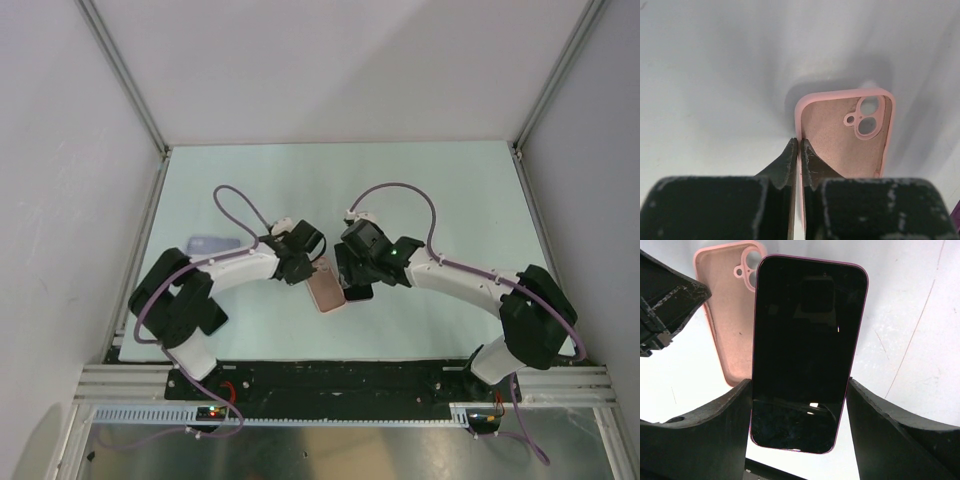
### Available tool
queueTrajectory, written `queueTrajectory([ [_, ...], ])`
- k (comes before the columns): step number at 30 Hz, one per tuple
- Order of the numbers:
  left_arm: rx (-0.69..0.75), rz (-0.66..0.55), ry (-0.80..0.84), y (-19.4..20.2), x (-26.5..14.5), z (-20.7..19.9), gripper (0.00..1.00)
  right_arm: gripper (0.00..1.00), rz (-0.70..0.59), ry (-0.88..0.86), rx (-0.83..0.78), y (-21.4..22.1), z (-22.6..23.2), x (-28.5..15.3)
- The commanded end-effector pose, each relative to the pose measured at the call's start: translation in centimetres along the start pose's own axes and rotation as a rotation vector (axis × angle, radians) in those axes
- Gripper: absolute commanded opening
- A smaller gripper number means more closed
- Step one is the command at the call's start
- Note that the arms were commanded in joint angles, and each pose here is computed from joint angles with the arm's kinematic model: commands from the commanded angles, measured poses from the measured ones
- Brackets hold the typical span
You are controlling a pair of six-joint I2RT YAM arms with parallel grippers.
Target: Put the phone into the phone case
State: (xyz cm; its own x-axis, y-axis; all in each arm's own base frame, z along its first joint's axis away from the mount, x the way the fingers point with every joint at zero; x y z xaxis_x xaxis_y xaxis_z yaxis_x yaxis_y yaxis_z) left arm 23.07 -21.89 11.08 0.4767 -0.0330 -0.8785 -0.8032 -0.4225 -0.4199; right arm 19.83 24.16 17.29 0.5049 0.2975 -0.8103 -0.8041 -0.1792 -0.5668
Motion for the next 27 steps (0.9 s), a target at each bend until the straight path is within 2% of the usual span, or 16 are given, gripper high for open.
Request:
queueTrajectory([
  [1,-0.046,-0.057,0.022,-0.3,-2.1,1.3,0.07,0.30,-0.060,-0.075,-0.039,-0.4,1.7,-0.6],
  [8,-0.081,-0.061,0.024,0.4,-3.0,3.1,0.09,0.30,-0.050,-0.125,-0.091,0.4,3.6,-0.2],
  [15,-0.127,-0.073,0.023,0.1,-3.2,3.9,0.34,0.30,-0.033,-0.164,-0.157,1.0,6.1,0.5],
  [19,-0.140,-0.100,0.038,-1.5,-3.8,4.6,0.44,0.30,-0.021,-0.177,-0.179,1.1,7.1,1.0],
  [27,-0.167,-0.146,0.052,-4.5,-4.7,6.3,0.46,0.30,0.004,-0.189,-0.214,1.0,9.2,2.1],
])
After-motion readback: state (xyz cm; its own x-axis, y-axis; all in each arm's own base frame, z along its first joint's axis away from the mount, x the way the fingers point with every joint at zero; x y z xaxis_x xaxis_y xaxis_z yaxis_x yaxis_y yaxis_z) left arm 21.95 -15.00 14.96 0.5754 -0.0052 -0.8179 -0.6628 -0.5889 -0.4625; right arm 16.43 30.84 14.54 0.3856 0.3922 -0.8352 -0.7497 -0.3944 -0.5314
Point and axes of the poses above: each gripper's point midway between its finger pads, its own x axis out along the fingers, its own z axis along the line the jaws close on, y = z × x, the point moved 10 cm from there along -x, back along the fingers, and after that the axes turned 1 degree about -x, right-handed, at the moved point
